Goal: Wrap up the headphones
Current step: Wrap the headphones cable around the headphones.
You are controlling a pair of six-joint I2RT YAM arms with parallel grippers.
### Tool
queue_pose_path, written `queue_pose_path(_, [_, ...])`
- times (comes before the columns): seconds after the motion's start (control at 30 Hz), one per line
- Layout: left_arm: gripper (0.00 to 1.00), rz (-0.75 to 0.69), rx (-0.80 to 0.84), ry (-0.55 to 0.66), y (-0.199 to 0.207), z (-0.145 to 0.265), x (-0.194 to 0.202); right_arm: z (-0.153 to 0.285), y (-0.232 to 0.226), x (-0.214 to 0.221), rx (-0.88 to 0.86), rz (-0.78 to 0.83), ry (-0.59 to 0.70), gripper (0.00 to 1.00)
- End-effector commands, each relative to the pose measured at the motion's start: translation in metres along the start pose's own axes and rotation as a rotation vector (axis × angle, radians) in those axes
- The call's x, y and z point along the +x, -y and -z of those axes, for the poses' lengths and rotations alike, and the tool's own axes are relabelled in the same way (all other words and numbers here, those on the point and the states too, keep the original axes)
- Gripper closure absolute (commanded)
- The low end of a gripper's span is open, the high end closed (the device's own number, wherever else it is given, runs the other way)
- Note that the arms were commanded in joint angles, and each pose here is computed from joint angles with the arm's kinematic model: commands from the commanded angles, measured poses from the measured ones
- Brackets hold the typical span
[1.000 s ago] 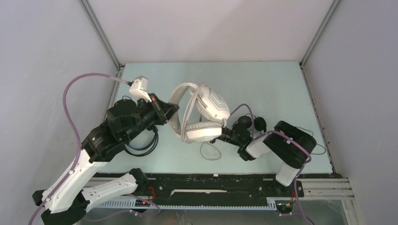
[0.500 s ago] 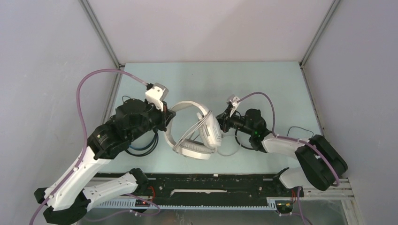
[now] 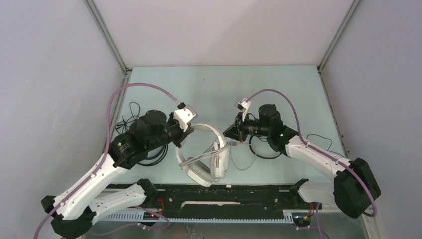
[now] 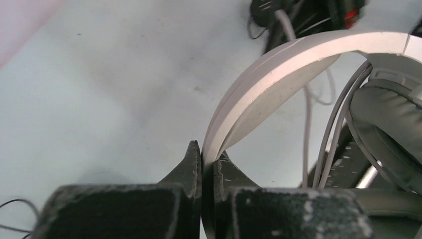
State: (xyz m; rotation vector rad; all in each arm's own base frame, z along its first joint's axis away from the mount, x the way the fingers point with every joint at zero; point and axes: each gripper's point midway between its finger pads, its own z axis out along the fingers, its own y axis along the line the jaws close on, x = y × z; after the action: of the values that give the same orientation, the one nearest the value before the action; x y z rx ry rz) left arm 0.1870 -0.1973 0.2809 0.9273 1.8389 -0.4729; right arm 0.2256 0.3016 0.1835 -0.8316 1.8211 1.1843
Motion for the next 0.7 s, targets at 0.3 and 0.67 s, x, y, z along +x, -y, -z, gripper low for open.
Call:
queue_pose_path(0.3, [1.00, -0.225, -0.348, 0.038, -0.068, -0.007, -0.008, 0.031, -0.048, -0.014, -0.074, -0.107, -0.104, 1.00])
queue_pose_path(0.67, [1.00, -0.256, -0.463, 0.007, -0.087, 0.001, 0.004, 0.038, -0.074, -0.040, -0.153, -0.126, -0.048, 1.00])
